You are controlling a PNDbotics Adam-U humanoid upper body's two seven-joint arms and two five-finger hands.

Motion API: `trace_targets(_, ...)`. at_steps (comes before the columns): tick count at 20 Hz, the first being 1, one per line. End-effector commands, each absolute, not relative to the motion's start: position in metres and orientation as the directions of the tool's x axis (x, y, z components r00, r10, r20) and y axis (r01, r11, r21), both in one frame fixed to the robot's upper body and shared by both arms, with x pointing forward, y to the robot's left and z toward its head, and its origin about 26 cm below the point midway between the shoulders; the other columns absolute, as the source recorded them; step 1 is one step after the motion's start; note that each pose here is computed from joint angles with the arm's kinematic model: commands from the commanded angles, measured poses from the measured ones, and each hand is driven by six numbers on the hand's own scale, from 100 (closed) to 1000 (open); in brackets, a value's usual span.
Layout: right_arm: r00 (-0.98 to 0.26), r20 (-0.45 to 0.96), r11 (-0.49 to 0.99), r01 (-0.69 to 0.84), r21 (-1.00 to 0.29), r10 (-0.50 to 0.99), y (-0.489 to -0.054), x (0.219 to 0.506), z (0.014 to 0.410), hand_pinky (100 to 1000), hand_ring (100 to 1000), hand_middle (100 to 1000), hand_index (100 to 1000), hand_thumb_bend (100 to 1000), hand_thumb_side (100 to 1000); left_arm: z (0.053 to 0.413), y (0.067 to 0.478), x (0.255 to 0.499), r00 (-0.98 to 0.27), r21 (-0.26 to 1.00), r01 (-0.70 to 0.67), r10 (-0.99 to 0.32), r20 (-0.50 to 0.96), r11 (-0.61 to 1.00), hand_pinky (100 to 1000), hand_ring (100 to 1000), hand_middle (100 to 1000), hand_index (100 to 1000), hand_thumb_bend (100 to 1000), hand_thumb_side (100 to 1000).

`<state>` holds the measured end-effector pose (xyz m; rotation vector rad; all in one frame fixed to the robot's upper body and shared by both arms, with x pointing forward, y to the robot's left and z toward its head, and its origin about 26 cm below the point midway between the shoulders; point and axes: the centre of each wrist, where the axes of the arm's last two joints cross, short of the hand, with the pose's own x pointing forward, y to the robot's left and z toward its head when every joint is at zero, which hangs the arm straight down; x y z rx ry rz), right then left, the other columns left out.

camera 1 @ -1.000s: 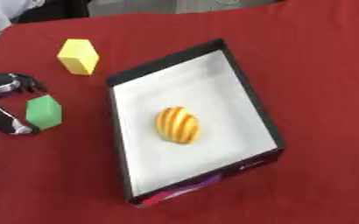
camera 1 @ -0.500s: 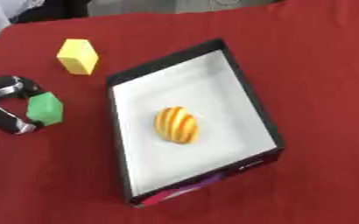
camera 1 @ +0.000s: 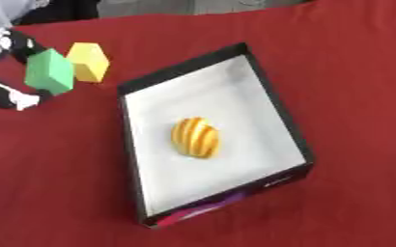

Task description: Pick up objects on the table and place them in the box.

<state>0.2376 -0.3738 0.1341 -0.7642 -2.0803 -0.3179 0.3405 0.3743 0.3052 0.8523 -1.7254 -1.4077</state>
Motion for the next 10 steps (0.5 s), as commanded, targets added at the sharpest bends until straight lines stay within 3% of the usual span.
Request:
trace_targets(1, -0.438, 0.789, 0.770, 0.634, -0.068, 0.431, -0.377, 0.235, 0.141, 964, 1000, 715, 807, 100, 475, 0.353, 0.345, 0.316, -0.617, 0.974, -0.151, -0.786, 0.039, 0.167, 697, 662, 612, 679, 312, 100)
trace_targets(5, -0.444, 0.787, 0.752, 0.659, -0.037, 0.428, -0.380, 0.234, 0.144, 964, 1000, 723, 809, 100, 479, 0.376, 0.300, 0.306, -0.737, 0.973, -0.172, -0.675, -0.022, 0.156, 697, 658, 609, 676, 327, 100)
trace_targets(10, -0.468, 0.777, 0.725, 0.688, 0.021, 0.421, -0.386, 0.233, 0.149, 965, 1000, 730, 810, 100, 484, 0.380, 0.259, 0.317, -0.796, 0.986, -0.153, -0.599, -0.088, 0.059, 711, 664, 612, 677, 391, 100)
